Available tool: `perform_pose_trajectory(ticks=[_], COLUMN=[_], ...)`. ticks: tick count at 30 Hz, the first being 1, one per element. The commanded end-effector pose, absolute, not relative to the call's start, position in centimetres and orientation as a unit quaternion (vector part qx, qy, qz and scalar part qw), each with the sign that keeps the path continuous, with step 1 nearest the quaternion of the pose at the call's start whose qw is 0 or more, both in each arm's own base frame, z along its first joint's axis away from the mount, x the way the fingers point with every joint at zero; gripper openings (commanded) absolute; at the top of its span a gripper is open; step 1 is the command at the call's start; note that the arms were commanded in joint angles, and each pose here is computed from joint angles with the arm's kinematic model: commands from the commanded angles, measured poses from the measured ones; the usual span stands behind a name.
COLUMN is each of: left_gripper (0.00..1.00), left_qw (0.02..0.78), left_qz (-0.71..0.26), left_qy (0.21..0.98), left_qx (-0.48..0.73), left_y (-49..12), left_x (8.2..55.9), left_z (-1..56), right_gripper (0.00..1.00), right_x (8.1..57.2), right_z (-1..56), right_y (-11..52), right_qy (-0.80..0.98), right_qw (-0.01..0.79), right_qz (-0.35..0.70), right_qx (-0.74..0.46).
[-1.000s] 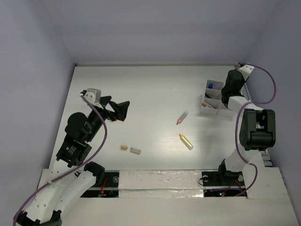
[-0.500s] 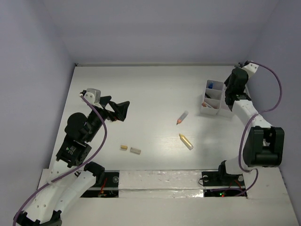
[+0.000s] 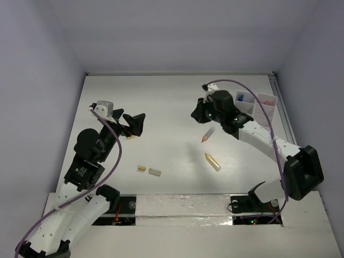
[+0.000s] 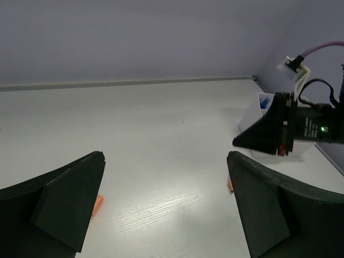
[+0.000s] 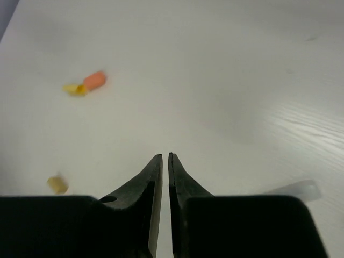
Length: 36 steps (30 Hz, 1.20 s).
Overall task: Sort the stationery into containers
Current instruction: Place the pen in the storage box, then pick up the stationery from the center of the board.
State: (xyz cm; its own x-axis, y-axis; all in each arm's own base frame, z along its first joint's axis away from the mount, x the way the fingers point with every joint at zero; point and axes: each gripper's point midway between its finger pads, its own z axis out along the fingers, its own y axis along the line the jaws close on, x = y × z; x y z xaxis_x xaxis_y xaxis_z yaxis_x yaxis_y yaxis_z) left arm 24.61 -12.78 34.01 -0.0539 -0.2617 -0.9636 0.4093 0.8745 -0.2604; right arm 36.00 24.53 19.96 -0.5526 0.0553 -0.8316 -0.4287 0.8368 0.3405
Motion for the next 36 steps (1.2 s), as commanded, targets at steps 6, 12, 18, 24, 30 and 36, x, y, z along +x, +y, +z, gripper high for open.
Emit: perform_pose_trajectory(ticks=[6, 12, 18, 24, 30, 36], left_gripper=[0.96, 0.97, 0.99, 0.99, 0.99, 0.99], left_qw=[0.714, 0.721, 0.727, 0.727, 0.723, 0.725], left_qz=[-0.193, -0.164, -0.137, -0.13, -0.134, -0.145], left_qy=[0.673, 0.673, 0.672, 0.672, 0.677, 0.672], left_qx=[0.011, -0.016, -0.046, -0.052, -0.045, -0.039], left_y=[-10.4, -8.9, -7.4, -7.1, -7.5, -7.9], left_x=[25.4, 25.7, 25.8, 26.0, 26.2, 25.9], left_z=[34.7, 34.5, 34.4, 34.3, 34.0, 34.4], right_gripper=[0.69, 0.83, 0.78, 0.69, 0.5, 0.04], right_x=[24.8, 20.7, 18.3, 17.2, 17.9, 20.0], right_z=[18.7, 13.0, 10.3, 7.0, 4.6, 5.3], right_y=[38.7, 43.8, 47.8, 49.9, 51.0, 50.9], right_qy=[0.795, 0.793, 0.787, 0.789, 0.794, 0.802], right_qw=[0.343, 0.273, 0.273, 0.25, 0.272, 0.318], right_qz=[0.378, 0.363, 0.325, 0.305, 0.259, 0.232], right_qx=[-0.327, -0.407, -0.449, -0.471, -0.477, -0.449])
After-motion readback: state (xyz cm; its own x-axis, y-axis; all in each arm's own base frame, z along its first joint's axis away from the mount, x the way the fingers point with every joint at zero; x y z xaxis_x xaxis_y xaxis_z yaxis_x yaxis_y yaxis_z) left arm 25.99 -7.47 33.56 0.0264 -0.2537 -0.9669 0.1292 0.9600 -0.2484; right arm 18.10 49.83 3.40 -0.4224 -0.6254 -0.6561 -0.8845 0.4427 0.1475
